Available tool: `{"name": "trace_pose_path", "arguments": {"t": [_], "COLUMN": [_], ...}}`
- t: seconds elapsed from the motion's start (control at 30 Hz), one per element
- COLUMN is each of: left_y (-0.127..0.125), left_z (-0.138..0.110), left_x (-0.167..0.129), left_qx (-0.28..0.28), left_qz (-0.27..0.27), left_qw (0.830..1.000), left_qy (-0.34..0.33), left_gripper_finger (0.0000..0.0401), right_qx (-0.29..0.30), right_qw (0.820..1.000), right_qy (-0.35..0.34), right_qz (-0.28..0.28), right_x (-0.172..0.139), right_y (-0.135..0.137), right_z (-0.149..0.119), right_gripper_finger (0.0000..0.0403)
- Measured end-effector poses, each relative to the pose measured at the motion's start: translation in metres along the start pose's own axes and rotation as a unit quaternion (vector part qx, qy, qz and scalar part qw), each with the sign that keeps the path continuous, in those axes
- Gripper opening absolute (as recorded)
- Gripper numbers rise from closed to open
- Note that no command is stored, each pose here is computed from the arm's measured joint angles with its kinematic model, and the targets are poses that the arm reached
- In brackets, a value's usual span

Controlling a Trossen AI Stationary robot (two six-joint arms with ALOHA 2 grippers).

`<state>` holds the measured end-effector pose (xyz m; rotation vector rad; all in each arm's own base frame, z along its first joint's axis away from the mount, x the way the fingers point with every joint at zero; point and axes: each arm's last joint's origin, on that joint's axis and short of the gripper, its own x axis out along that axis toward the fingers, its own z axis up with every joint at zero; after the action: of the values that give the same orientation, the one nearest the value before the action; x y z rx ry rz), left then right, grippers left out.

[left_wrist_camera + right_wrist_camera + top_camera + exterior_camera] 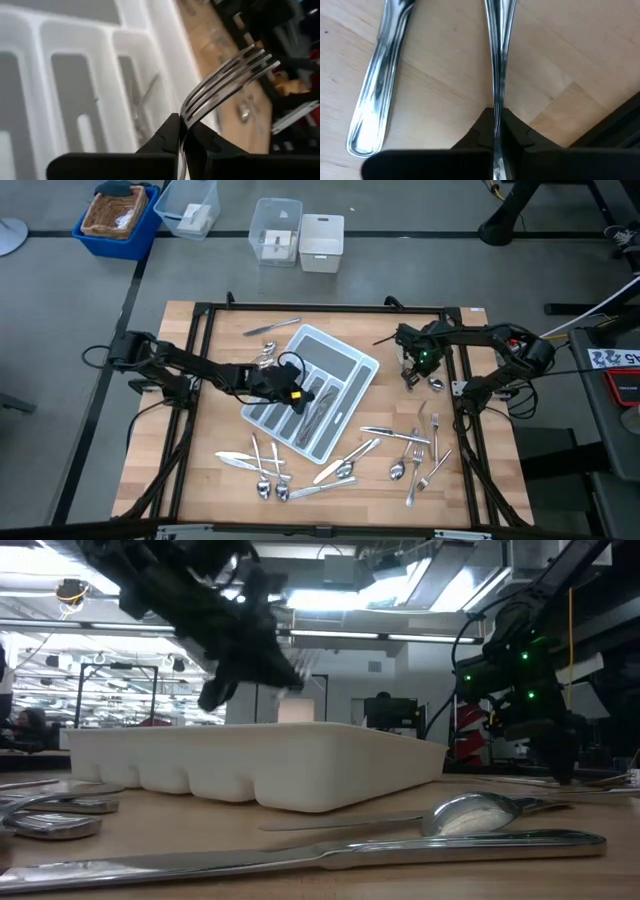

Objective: Sort silverware
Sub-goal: Put the silver fork into the white cutlery tray

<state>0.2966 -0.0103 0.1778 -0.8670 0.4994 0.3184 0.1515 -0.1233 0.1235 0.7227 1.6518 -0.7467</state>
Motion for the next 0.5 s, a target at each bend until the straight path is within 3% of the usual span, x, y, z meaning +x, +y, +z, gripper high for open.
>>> {"name": "trace_pose_path", "arguments": {"t": [0.2,0.5], "left_y": [0.007,0.011], "left_z": [-0.009,-0.015], "left_x": [0.015,0.032], "left_qx": [-0.015,0.025], "left_qz": [0.014,-0.011], "left_qw": [1.000,0.999], "left_qy": [0.013,0.020], "left_gripper_finger": [0.0003,0.0038], "right_qx": [0.000,0.000], "right_qw": [1.000,1.000], "right_qy": [0.000,0.001], "right_qz": [0.000,0.000], "right_x": [0.000,0.000], "right_y": [0.000,0.000], "right_z": [0.000,0.000], "right_gripper_finger": [0.0032,0.0010]}}
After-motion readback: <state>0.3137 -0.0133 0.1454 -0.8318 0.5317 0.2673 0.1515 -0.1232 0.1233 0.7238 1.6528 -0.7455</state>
